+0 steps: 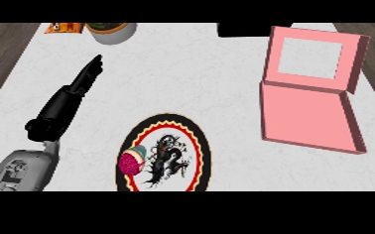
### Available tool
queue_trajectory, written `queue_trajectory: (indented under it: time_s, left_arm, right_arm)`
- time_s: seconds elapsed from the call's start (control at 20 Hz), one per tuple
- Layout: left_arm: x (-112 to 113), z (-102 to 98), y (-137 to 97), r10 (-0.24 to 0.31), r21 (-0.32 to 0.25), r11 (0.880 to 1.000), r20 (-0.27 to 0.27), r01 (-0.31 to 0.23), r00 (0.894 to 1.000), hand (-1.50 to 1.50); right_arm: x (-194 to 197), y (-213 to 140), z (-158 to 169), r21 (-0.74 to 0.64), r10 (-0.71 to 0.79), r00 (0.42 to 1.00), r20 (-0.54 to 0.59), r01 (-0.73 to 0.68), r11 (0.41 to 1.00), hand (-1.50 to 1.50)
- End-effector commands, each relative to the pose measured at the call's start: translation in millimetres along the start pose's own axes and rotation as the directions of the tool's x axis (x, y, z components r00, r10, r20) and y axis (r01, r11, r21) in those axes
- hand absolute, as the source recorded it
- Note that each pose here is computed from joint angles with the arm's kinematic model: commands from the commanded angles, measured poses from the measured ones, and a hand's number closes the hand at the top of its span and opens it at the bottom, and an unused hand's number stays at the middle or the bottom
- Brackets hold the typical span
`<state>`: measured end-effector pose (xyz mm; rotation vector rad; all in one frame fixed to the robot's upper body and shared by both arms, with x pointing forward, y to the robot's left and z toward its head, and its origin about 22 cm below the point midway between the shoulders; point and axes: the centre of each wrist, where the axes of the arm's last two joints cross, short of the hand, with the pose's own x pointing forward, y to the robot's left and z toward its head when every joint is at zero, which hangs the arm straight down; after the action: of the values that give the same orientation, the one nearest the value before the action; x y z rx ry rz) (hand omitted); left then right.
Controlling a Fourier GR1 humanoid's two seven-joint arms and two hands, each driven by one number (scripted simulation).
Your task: Pick the croissant from the plate and place it in the cardboard box
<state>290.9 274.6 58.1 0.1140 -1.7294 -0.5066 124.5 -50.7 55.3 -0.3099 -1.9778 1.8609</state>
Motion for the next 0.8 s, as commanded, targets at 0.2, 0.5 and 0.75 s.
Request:
queue_trajectory:
  time_s: [0.2, 0.5, 0.75]
  left_arm:
    - [-0.6, 3.7, 4.3, -0.028, 0.030, 0.999, 0.004, 0.027, 1.000, 0.00]
    - [-3.3, 4.6, -4.3, -0.007, 0.019, 1.000, 0.015, 0.007, 1.000, 0.00]
    - [11.4, -9.1, 0.3, -0.017, -0.003, 1.000, 0.028, 0.017, 0.999, 0.00]
  right_arm:
    - [-8.0, -94.9, 81.8, -0.310, -0.108, 0.990, -0.092, 0.075, 0.948, 1.50]
    - [-45.2, -128.0, 106.6, -0.448, -0.224, 0.925, -0.308, 0.067, 0.892, 1.50]
    - [-97.8, -148.0, 114.8, -0.523, -0.284, 0.869, -0.405, 0.035, 0.852, 1.50]
